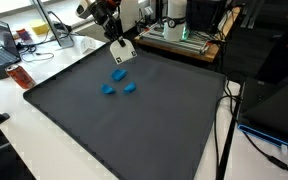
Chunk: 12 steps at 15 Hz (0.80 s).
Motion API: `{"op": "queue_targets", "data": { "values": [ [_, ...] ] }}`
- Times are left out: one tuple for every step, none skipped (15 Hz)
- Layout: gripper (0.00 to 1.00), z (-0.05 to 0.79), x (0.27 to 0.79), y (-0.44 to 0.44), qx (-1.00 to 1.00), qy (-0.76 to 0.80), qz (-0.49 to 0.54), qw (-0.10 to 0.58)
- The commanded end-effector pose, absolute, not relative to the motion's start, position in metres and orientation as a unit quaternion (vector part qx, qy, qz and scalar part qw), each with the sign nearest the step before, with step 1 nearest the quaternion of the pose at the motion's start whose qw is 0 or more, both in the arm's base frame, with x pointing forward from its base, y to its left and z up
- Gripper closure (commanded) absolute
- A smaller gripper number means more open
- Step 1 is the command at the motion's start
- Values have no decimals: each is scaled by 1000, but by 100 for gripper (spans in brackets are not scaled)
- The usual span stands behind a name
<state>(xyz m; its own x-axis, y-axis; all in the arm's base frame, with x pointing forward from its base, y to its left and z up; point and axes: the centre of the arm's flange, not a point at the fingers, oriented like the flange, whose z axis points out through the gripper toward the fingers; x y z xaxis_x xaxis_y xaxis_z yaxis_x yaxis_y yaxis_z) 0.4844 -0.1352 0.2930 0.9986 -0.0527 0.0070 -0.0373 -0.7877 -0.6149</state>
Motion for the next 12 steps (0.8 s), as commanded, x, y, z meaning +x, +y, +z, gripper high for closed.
{"op": "queue_targets", "data": {
  "values": [
    [99, 299, 479, -136, -937, 4, -15, 350],
    [99, 300, 478, -135, -936, 3, -6, 353],
    [99, 300, 477, -133, -938, 12, 5, 346],
    [99, 300, 476, -132, -940, 24, 11, 340],
    [99, 303, 475, -130, -944, 37, 14, 329],
    [99, 305, 475, -127, -946, 59, 14, 318],
    [99, 309, 475, -123, -949, 77, 10, 306],
    [99, 313, 478, -118, -954, 95, 2, 285],
    [99, 317, 481, -113, -957, 109, -1, 268],
    [99, 323, 485, -107, -962, 123, -3, 245],
    [99, 329, 488, -101, -965, 138, -7, 223],
    [99, 334, 491, -96, -968, 150, -8, 201]
  ]
}}
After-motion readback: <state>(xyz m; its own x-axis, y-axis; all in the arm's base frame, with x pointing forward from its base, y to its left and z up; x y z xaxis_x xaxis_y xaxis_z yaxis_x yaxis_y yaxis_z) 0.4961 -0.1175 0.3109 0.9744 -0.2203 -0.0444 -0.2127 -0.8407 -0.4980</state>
